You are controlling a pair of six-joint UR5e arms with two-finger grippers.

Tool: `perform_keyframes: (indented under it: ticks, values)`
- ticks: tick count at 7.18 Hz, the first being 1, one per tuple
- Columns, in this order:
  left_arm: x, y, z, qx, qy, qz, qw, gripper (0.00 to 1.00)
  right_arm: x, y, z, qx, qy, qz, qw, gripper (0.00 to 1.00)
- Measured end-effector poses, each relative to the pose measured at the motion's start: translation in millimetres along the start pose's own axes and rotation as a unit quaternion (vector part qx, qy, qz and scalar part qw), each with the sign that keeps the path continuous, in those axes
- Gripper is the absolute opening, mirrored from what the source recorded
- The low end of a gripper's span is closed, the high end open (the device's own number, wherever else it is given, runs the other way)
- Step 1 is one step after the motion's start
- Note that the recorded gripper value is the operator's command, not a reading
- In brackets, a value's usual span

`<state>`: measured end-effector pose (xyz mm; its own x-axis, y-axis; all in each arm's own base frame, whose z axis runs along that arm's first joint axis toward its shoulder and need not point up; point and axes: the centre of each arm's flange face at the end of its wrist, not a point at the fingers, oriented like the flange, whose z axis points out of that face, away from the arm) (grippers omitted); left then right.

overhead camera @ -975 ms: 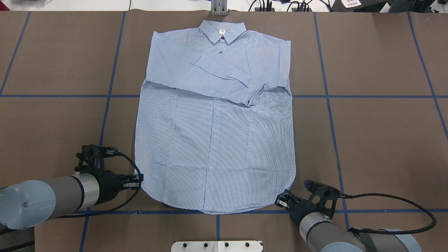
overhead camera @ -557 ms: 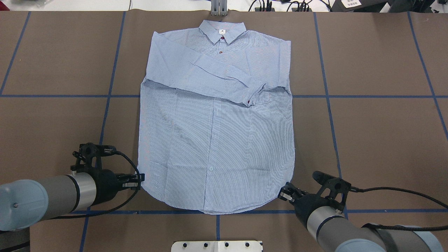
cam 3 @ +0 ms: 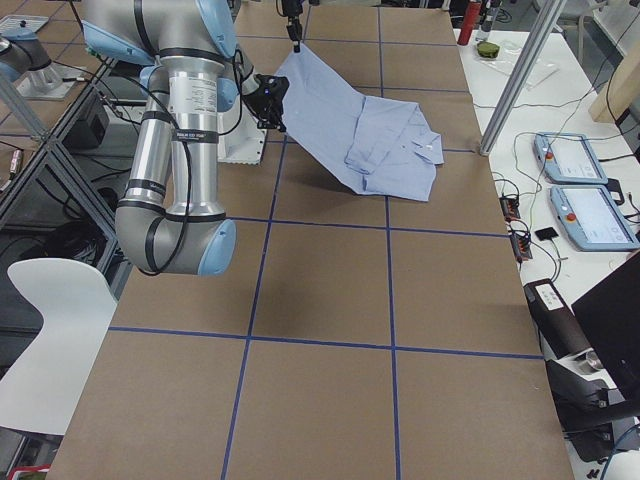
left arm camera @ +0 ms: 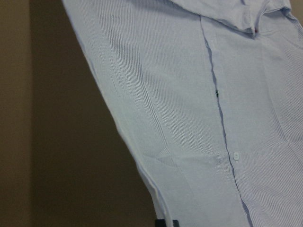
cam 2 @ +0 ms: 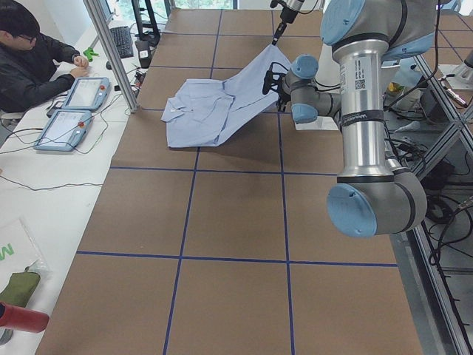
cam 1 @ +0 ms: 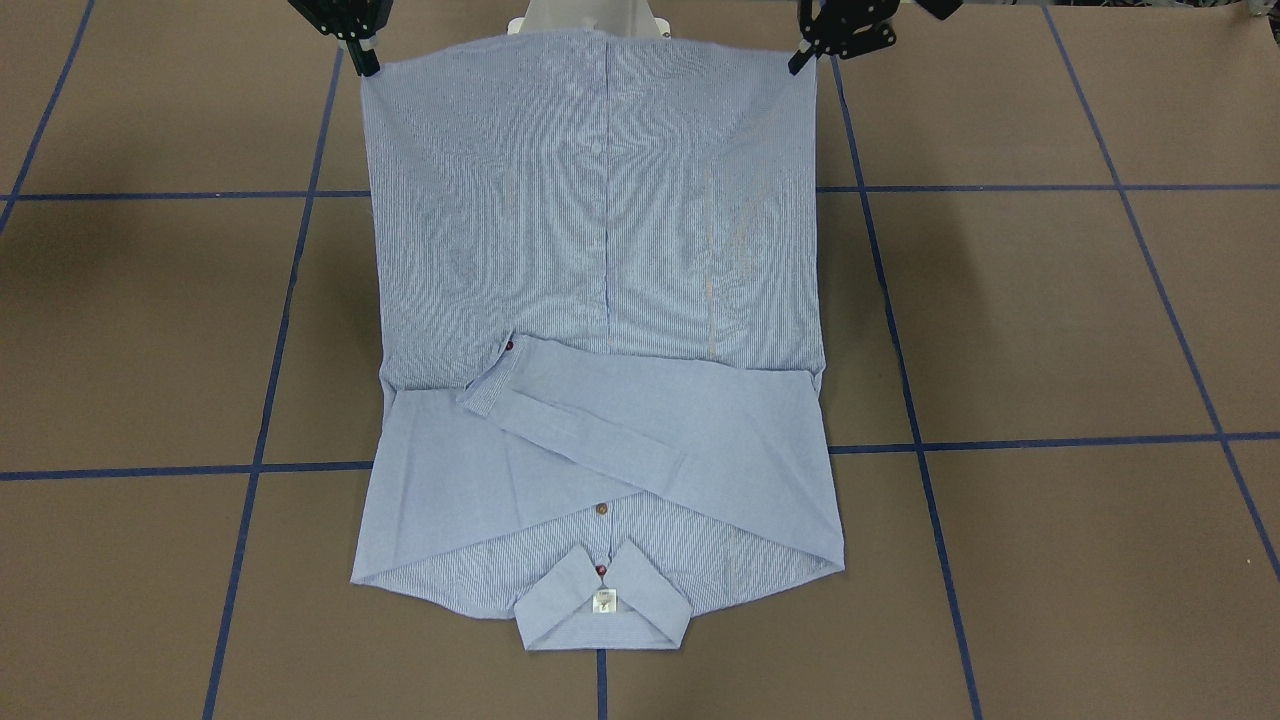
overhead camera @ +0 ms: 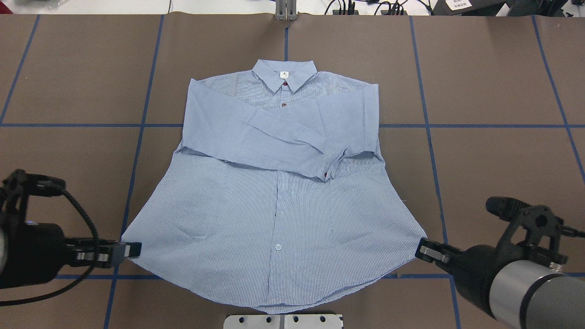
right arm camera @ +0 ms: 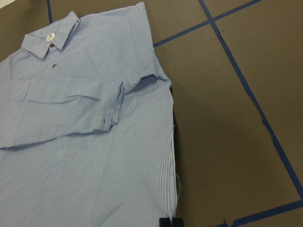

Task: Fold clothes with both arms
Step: 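Lift the hem with both grippers and fold it toward the collar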

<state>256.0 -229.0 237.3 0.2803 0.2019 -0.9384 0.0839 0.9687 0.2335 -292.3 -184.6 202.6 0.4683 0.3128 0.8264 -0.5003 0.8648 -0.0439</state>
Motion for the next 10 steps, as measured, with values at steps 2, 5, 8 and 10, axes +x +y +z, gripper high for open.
perform_keyframes:
  ticks: [2, 5, 8, 10]
  values:
    - [-0.2, -38.2, 7.1, 0.007, -0.033, 0.020, 0.9992, 0.00, -14.8, -26.8, -8.4, 0.003, 0.003, 0.016, 0.9999, 0.00]
    - [-23.3, -156.2, 96.5, 0.068, -0.105, 0.046, 0.9910, 0.00, -71.8, -77.8, 52.7, 0.060, 0.034, -0.006, 0.9976, 0.00]
    - [-51.6, -241.9, 146.0, 0.108, -0.177, 0.058, 0.9765, 0.00, -88.0, -161.3, 140.0, 0.099, 0.067, -0.016, 0.9927, 0.00]
    - [-70.7, -278.0, 187.4, 0.123, -0.219, 0.052, 0.9664, 0.00, -92.1, -207.3, 213.9, 0.110, 0.070, -0.023, 0.9912, 0.00]
